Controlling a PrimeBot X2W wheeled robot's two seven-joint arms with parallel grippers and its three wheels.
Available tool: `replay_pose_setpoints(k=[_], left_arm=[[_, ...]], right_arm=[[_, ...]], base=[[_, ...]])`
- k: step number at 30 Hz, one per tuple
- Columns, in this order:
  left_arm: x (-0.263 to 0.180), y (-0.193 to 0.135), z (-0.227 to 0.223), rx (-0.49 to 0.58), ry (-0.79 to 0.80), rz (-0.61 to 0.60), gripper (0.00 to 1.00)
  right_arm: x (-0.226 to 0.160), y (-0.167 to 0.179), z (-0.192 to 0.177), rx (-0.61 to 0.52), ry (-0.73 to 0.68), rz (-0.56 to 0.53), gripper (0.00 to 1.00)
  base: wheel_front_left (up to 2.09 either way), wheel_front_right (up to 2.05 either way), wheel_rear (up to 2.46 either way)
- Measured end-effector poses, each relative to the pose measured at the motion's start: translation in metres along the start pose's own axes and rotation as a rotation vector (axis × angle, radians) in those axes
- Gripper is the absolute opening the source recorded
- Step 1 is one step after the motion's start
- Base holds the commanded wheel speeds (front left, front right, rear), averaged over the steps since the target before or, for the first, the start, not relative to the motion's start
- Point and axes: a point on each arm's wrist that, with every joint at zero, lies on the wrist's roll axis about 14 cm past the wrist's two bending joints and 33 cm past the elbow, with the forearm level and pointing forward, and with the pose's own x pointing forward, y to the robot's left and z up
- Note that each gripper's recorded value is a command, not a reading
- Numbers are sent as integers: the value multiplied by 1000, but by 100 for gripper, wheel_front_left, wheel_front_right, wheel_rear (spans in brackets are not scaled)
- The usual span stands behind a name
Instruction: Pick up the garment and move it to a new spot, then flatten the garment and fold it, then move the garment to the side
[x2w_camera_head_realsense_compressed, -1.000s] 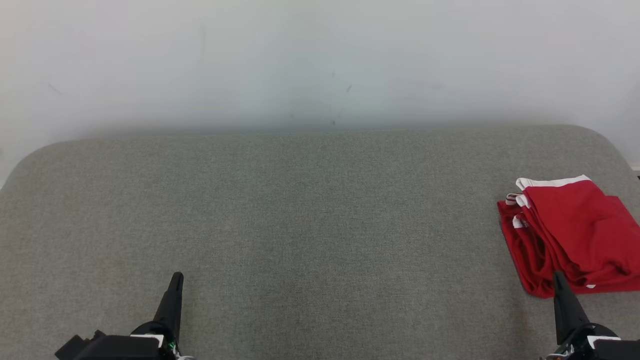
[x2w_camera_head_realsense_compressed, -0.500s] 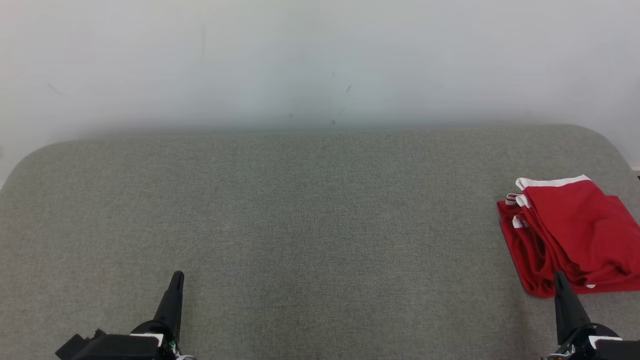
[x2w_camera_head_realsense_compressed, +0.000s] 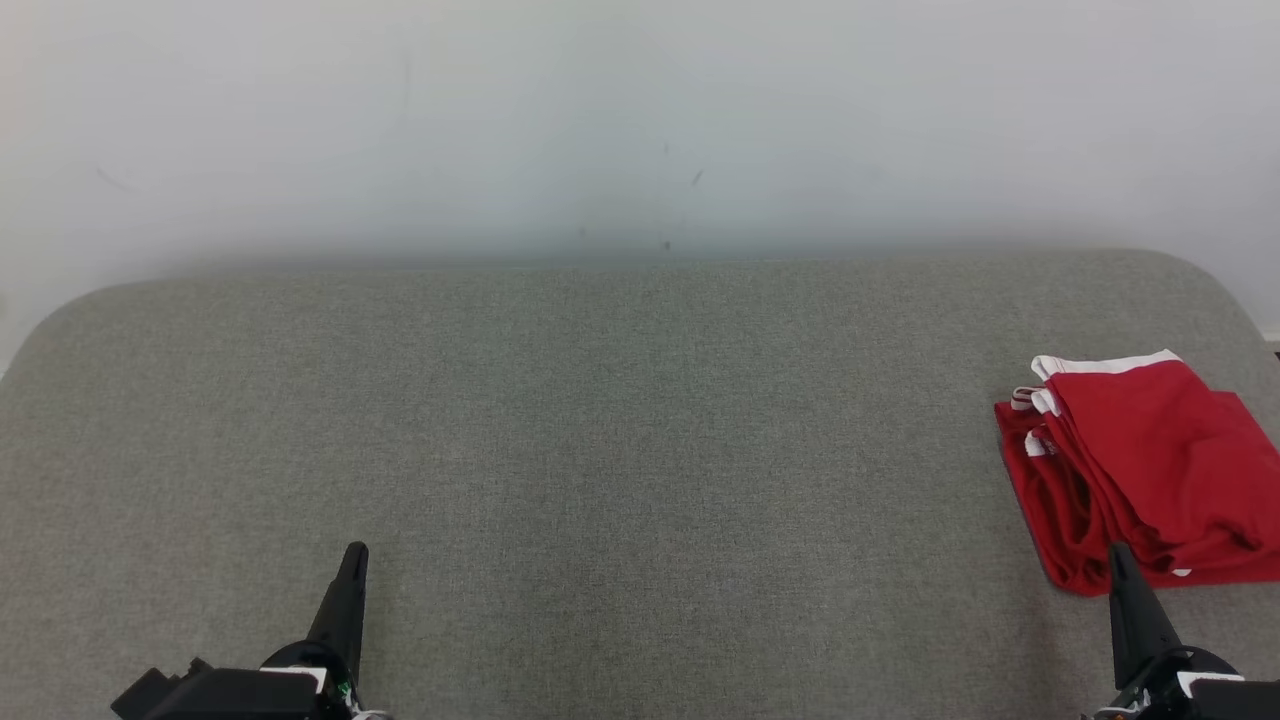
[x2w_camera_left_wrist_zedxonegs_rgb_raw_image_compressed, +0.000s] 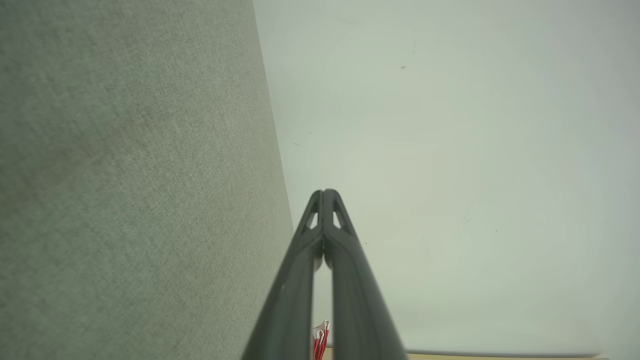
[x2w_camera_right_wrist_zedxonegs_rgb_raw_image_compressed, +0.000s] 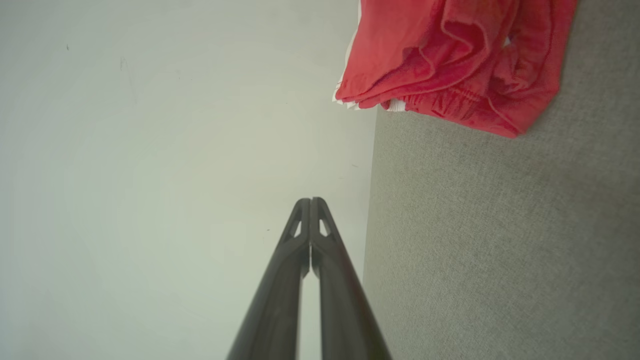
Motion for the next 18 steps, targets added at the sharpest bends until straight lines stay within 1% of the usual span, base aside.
replay_pose_setpoints(k=[18], left_arm=[[0, 0, 0, 0, 0, 0, 0]], right_arm=[[0, 0, 0, 0, 0, 0, 0]], base=[[0, 0, 0]])
